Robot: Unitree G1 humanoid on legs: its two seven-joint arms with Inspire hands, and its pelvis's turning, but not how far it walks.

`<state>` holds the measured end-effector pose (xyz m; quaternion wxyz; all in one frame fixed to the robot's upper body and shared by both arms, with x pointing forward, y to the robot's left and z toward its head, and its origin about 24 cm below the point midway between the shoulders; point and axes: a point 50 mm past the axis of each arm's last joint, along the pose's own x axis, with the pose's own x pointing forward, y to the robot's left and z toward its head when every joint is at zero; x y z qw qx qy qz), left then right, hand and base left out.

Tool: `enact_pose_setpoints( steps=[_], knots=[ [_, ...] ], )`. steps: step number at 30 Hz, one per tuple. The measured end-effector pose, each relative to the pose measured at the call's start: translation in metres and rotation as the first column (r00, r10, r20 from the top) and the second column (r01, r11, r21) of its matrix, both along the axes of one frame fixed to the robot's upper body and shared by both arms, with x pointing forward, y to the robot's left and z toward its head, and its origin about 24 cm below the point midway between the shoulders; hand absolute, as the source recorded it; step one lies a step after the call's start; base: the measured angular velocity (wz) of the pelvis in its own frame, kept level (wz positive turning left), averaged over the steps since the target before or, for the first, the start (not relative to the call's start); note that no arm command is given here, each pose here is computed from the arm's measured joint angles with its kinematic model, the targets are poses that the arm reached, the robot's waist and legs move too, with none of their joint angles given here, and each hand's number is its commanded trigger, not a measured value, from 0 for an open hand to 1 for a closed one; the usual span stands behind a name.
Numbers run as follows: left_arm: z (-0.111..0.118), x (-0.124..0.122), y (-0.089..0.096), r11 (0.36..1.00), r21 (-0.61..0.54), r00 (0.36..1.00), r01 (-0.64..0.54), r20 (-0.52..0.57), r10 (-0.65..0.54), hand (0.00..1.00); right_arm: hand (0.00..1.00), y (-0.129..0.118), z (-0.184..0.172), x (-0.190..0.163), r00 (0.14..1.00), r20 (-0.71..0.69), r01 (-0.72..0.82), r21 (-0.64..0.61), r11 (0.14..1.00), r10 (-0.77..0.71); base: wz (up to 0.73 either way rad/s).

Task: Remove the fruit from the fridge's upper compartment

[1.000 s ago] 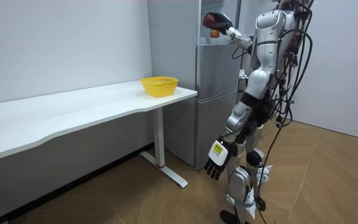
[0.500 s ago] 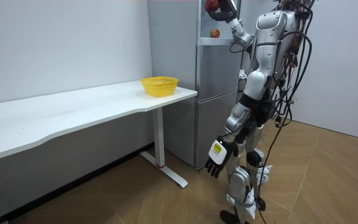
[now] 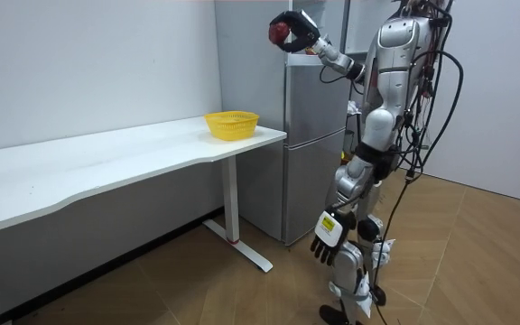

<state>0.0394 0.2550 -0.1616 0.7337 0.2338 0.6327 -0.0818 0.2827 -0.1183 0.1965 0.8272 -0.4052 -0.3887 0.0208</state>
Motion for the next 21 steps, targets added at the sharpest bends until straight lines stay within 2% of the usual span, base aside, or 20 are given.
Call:
enact_pose_setpoints(
  steps=[7,15,21],
  knots=[
    [0.0,0.001,0.0,1.0,-0.018,1.0,0.005,-0.004,-0.005,0.0,1.0,-0.009,-0.013,0.026,0.994,-0.075,0.081,-0.062,0.995,-0.085,0.08],
    [0.001,0.004,0.0,1.0,-0.017,1.0,0.007,0.005,-0.007,0.0,1.0,-0.017,-0.058,0.044,0.942,-0.277,0.142,-0.176,0.974,-0.188,0.06],
    [0.001,0.003,0.0,1.0,-0.013,1.0,0.002,-0.008,-0.002,0.0,1.0,-0.017,-0.067,0.047,0.925,-0.309,0.157,-0.217,0.963,-0.22,0.06]
  ],
)
